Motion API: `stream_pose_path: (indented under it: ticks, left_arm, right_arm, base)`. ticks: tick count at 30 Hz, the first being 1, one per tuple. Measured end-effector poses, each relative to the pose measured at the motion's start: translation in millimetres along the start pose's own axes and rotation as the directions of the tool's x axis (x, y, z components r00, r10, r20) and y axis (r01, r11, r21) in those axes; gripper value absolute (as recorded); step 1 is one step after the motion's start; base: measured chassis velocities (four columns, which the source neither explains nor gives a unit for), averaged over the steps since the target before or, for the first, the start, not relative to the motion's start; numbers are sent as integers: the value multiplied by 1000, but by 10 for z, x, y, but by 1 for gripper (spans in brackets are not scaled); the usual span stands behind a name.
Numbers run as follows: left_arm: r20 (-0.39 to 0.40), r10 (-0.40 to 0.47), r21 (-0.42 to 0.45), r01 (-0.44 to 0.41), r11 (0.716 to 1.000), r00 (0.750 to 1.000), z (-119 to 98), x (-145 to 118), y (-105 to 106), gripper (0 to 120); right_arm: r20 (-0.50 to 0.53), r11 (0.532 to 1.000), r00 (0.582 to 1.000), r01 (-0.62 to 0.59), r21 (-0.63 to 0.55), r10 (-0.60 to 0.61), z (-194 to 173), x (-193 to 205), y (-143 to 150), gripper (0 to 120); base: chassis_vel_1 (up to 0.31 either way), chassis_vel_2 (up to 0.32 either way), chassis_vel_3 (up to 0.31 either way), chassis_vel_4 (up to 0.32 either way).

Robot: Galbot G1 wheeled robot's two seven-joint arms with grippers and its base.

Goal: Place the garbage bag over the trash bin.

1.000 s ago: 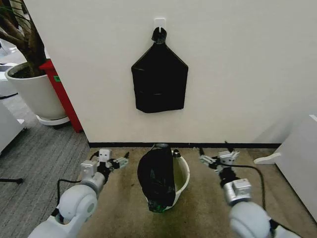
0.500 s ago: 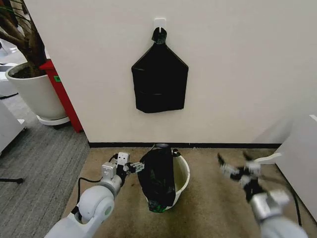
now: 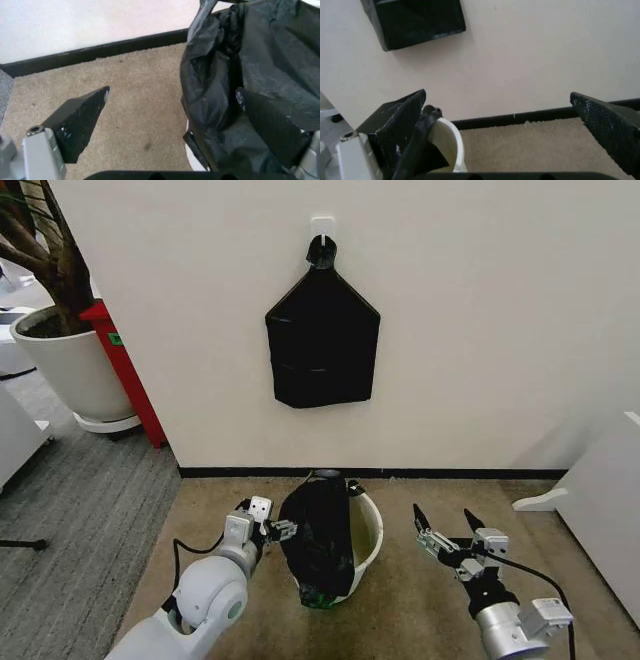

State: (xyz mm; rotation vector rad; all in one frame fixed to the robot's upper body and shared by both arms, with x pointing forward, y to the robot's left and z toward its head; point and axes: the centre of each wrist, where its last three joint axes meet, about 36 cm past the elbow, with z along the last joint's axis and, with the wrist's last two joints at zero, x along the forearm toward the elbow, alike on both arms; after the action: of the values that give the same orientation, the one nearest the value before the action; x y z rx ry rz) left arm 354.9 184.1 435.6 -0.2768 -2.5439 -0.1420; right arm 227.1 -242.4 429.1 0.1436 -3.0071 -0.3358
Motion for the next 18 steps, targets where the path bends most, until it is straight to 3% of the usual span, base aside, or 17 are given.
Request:
stream_pose_path:
  ticks: [7, 18]
  left_arm:
    - [-12, 21, -4, -21, 1000, 1000, 9, -126, 10, 100]
    - [-35, 48, -8, -48, 999, 998, 10, -314, -150, 100]
  right_arm:
    - [-10, 1000, 1000, -9, -15, 9, 78, 1, 35, 100]
    - [-17, 998, 997, -70, 5, 70, 170, 3, -1, 100]
  base:
    - [0, 0, 0, 0]
    - [0, 0, 0, 0]
